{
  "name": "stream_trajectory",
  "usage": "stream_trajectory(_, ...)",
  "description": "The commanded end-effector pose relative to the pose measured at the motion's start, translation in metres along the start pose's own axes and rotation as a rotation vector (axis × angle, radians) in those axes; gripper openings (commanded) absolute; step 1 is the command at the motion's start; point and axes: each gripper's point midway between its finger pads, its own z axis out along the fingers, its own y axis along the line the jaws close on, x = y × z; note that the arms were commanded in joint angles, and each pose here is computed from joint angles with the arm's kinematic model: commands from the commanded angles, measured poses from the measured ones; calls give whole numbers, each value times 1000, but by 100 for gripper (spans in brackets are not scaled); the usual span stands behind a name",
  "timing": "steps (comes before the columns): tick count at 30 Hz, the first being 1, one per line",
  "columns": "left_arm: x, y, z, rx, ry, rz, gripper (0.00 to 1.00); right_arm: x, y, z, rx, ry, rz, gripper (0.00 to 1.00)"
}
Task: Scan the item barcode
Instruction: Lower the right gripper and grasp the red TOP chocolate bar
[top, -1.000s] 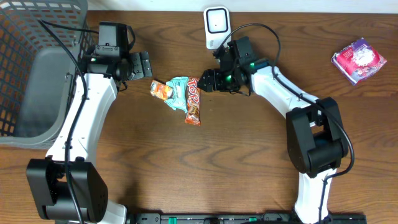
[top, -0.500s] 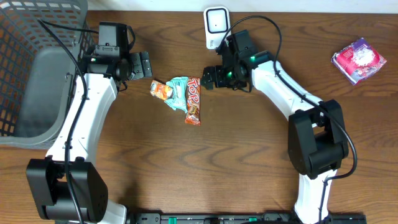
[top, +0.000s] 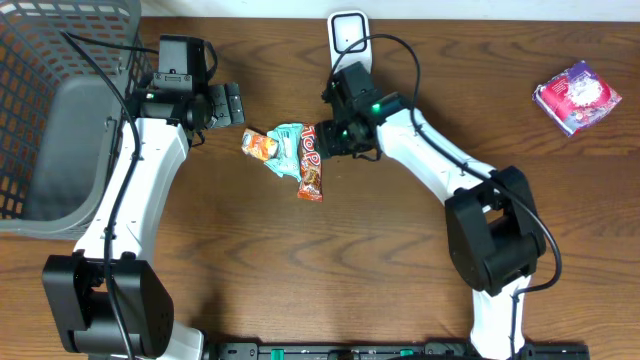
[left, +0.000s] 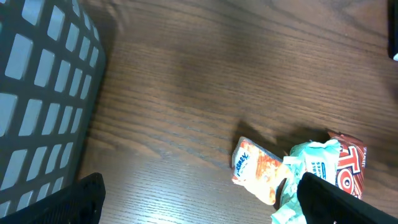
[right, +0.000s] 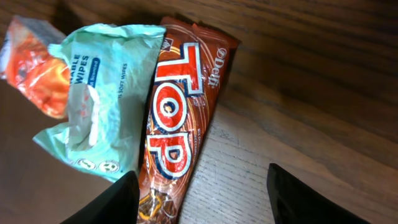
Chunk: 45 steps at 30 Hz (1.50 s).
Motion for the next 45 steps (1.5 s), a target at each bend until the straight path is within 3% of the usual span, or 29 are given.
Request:
stream_trajectory(1, 3, 4, 4, -14, 11, 7, 98, -11, 9, -11, 68, -72, 22, 61)
stream_trajectory(17, 3, 4, 4, -15, 11, 7, 98, 5, 30, 18, 136, -72, 30, 62)
stream_trajectory(41, 3, 4, 4, -15, 11, 7, 98, 32, 4, 65, 220, 20, 43, 60)
stream_trajectory(43, 3, 4, 4, -14, 11, 7, 98, 35, 1, 70, 227, 32, 44, 57)
stream_trajectory(45, 3, 4, 4, -15, 11, 7, 98, 39, -2, 75, 233, 45, 45, 45)
